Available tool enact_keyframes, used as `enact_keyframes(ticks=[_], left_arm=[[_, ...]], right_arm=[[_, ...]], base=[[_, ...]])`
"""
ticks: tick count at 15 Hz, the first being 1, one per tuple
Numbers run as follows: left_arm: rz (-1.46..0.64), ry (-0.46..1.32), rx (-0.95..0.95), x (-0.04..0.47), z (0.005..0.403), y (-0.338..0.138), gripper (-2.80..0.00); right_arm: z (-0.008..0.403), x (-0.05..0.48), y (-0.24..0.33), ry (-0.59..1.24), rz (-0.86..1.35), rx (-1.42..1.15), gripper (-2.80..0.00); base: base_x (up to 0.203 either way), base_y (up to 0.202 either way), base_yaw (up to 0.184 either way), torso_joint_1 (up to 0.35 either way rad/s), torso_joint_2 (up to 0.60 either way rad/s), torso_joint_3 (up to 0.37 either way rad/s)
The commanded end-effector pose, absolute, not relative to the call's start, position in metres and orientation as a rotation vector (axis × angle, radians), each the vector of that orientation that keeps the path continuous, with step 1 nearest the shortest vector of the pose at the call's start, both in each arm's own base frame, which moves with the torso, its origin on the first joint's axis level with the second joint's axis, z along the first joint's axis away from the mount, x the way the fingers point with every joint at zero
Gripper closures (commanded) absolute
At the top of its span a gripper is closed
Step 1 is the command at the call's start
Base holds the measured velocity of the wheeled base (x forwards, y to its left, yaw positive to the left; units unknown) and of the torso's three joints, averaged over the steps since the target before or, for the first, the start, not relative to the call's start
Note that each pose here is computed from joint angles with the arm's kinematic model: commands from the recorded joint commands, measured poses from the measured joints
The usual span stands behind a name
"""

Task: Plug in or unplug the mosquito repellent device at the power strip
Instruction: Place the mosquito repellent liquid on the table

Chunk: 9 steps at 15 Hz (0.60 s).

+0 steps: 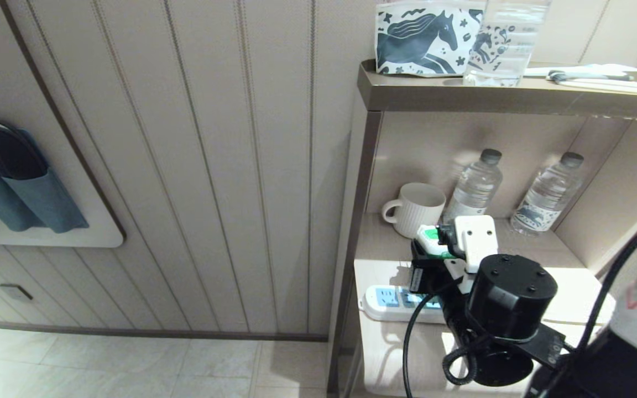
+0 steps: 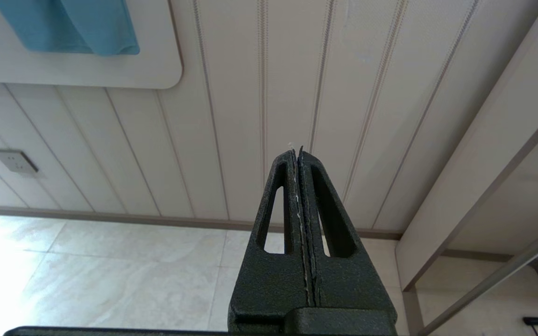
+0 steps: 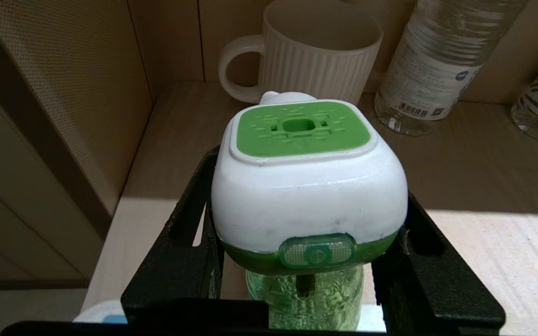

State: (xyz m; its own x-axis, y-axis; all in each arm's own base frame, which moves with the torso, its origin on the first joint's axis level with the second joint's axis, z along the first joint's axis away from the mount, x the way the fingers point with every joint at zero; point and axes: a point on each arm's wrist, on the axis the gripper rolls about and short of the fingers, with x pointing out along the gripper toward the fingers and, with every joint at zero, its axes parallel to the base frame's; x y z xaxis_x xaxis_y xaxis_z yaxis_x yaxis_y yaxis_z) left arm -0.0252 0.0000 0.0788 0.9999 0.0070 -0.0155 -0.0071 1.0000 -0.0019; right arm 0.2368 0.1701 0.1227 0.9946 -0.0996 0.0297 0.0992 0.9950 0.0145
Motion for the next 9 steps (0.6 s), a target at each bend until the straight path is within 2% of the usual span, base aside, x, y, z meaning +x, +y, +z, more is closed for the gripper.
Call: enact_keyframes(ticks=[1,9], left_arm=[[0.009,0.017,-0.003,-0.025,0.079,0.000,0.00],[0.008,0.017,-0.003,-0.025,0.079,0.000,0.00]], right_arm=[[0.105,0.248,0.179,-0.006,-0.113,-0.009,0.00],[0.104,0.258,0.189,-0.039,-0.125,0.021,0.00]], base=[[0.000,0.000,0.000,0.000,0.00,0.000],[0.000,0.000,0.000,0.000,0.00,0.000]])
